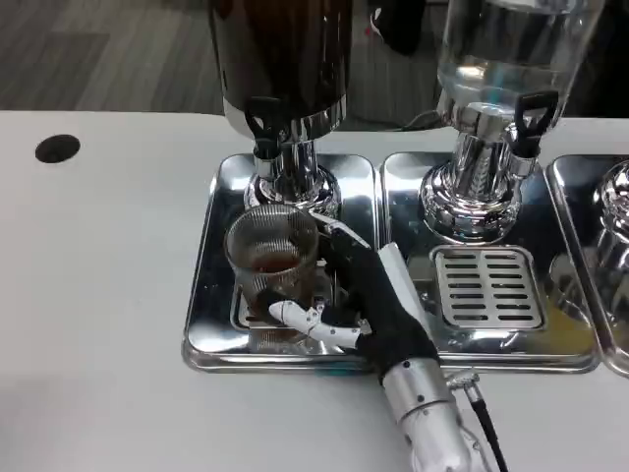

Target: Grasp the cup under the faucet to collect the drink, then remove the cup.

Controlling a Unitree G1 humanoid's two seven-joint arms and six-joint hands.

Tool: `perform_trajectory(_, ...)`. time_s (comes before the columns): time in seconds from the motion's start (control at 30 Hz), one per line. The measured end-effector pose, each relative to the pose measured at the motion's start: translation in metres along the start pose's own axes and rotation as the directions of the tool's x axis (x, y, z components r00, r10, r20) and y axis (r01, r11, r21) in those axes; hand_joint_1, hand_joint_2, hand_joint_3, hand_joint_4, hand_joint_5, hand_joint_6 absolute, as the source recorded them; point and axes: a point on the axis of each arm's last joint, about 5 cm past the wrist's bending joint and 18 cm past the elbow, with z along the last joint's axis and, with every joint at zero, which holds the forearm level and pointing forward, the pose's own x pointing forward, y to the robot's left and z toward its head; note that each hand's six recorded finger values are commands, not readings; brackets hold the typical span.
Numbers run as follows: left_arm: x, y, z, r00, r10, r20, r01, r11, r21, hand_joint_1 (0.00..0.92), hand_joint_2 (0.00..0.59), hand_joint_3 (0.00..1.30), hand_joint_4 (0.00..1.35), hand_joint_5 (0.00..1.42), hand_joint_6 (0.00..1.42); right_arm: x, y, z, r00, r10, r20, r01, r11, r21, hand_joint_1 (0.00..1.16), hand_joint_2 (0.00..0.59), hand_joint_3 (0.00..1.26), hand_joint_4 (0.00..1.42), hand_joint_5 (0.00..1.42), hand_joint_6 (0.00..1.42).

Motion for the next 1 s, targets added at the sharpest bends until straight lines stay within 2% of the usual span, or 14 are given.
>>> perform_trajectory(0.5,0.003,-0.001,0.0011,1.000,0.009,0.015,-0.009,1.000,-0.005,0.000,0.005,0.00,0.00,0.00,0.00,-0.012,-0.0069,-0.0027,0.9996,-0.029,-0.001,0.029,1.000,-0.003,0.86,0.189,0.27,0.30,0.26,0.18)
perform_trajectory(1.0,0.005,-0.004,0.0049,0.999,0.006,0.036,-0.006,1.000,-0.011,0.000,0.005,0.00,0.00,0.00,0.00,-0.022,-0.0092,-0.0031,0.9991,-0.042,0.005,0.042,0.999,0.002,0.86,0.192,0.28,0.31,0.26,0.18)
